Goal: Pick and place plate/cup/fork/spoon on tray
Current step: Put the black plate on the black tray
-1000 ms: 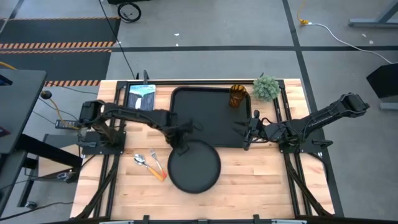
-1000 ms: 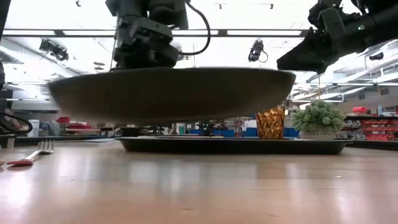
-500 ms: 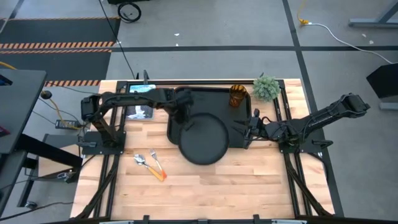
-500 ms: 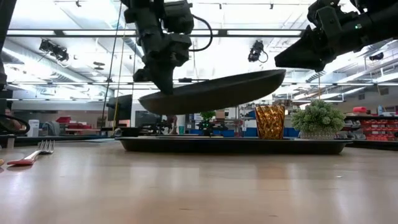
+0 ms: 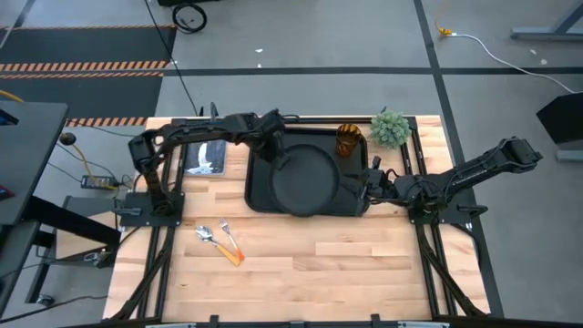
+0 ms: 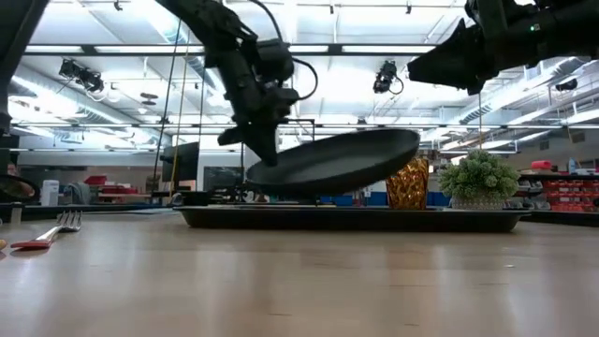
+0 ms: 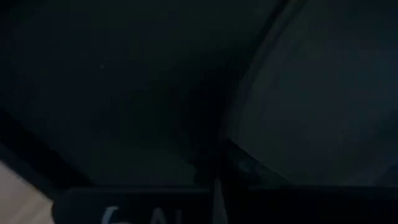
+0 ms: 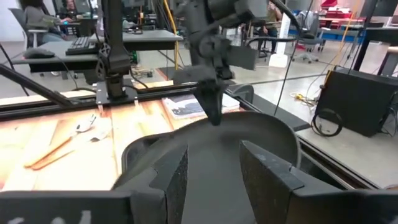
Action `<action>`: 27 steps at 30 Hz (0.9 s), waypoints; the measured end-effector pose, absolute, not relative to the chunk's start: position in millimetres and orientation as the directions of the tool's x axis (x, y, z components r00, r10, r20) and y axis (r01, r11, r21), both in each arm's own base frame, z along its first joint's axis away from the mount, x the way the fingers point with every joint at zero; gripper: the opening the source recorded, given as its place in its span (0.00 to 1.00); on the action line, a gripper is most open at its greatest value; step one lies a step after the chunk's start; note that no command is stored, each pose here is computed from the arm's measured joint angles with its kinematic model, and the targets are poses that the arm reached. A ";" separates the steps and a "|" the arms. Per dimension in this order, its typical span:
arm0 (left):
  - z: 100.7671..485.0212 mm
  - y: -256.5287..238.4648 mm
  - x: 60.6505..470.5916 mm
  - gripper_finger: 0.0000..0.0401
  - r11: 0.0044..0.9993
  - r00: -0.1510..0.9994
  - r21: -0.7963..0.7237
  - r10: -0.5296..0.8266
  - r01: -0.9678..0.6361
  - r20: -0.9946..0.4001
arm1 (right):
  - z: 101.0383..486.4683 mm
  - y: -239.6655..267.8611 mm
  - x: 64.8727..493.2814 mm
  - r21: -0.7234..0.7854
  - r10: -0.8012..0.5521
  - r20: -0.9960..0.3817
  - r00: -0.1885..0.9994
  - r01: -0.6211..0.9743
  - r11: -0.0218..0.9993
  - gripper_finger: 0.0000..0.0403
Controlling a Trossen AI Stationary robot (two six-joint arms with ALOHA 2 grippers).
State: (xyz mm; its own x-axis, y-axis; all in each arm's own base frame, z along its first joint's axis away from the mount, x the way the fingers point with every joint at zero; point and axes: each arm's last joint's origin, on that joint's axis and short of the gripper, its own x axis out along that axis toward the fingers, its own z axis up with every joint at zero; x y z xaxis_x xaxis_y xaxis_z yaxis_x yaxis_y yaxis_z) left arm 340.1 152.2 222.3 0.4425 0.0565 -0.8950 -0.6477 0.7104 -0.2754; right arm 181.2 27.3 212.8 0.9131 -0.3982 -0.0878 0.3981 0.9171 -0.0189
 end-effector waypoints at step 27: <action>210.3 202.4 396.2 0.03 0.796 0.340 -0.117 0.117 -0.594 -0.933 | 210.1 27.6 180.8 -0.025 -0.395 -0.111 0.912 0.395 0.918 0.37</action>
State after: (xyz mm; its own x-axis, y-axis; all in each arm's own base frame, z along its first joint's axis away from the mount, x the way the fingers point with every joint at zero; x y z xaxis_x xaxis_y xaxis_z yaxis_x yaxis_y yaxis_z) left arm 396.2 202.4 210.3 0.3401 0.1168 -0.9331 -0.5939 0.7960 -0.1168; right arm 180.8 27.6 210.1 0.9118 -0.3953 -0.1108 0.3951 0.9183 -0.0249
